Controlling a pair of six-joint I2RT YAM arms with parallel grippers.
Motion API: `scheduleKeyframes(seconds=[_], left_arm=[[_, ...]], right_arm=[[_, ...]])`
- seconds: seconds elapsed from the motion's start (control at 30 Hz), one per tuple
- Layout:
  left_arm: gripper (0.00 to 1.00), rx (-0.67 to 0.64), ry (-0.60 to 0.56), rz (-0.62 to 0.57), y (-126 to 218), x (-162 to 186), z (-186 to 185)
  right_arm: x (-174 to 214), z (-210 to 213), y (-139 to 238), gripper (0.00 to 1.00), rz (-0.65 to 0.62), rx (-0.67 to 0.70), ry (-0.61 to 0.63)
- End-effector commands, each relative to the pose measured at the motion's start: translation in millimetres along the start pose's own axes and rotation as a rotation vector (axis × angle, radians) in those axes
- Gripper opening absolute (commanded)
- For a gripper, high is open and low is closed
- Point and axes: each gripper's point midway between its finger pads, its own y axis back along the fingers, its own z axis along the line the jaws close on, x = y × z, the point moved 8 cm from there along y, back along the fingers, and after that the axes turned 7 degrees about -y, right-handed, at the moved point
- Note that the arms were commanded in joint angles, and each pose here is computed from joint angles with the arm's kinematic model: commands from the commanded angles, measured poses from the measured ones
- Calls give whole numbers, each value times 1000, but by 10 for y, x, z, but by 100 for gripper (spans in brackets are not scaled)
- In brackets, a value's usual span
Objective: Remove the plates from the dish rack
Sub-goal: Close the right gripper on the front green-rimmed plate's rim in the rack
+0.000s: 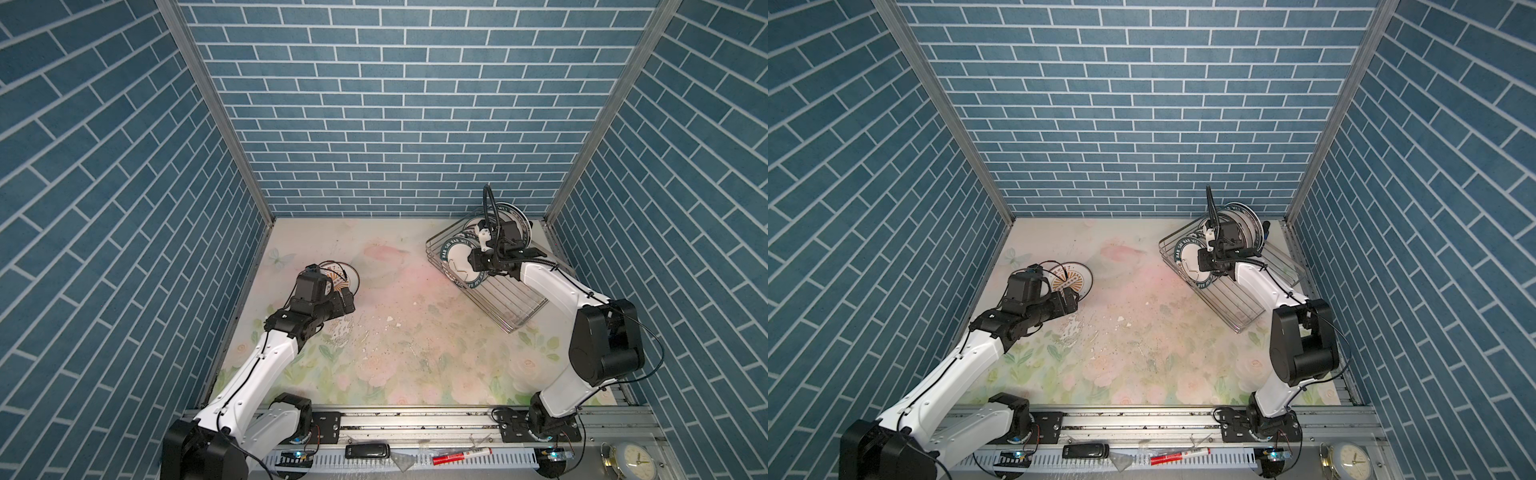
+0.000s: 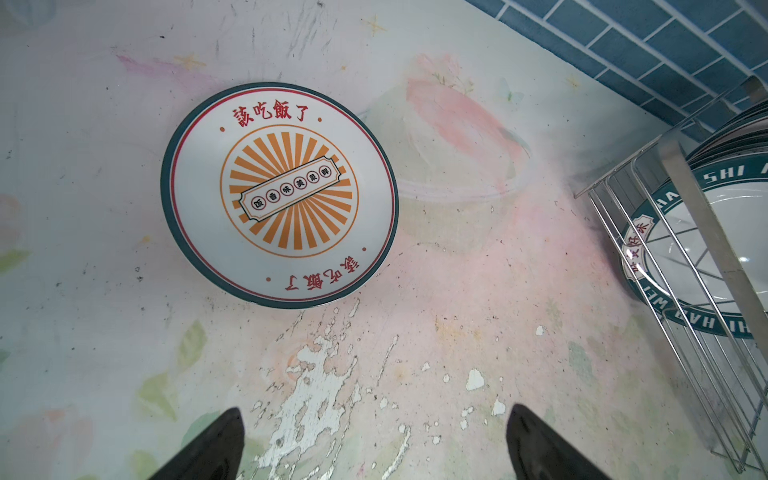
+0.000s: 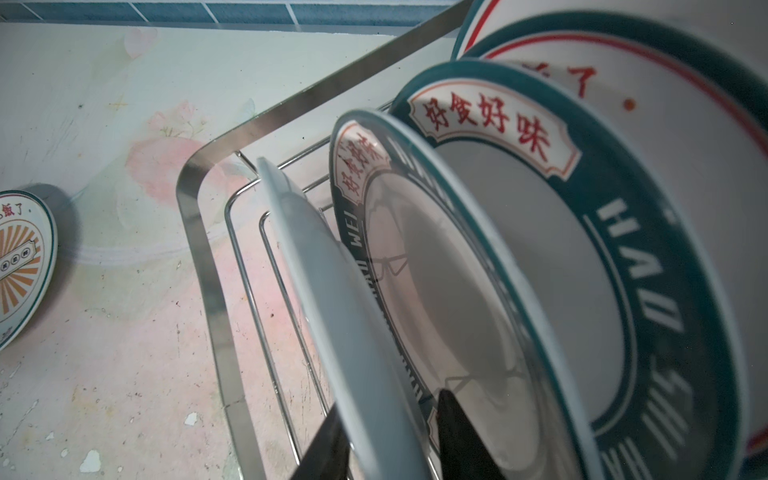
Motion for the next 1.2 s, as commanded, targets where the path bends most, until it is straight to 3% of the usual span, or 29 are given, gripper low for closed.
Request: scheduleKeyframes(seconds=[0.0, 0.83, 1.17], left_arm=[[99, -24, 6, 39, -18, -2, 36], [99, -58, 44, 37, -141, 15, 153], [99, 6, 52, 36, -208, 29, 104]], right_arm=[[108, -12, -60, 31, 31, -11, 27], [141, -37, 69, 14, -87, 7, 63], [64, -27, 224, 12, -150, 24, 104]])
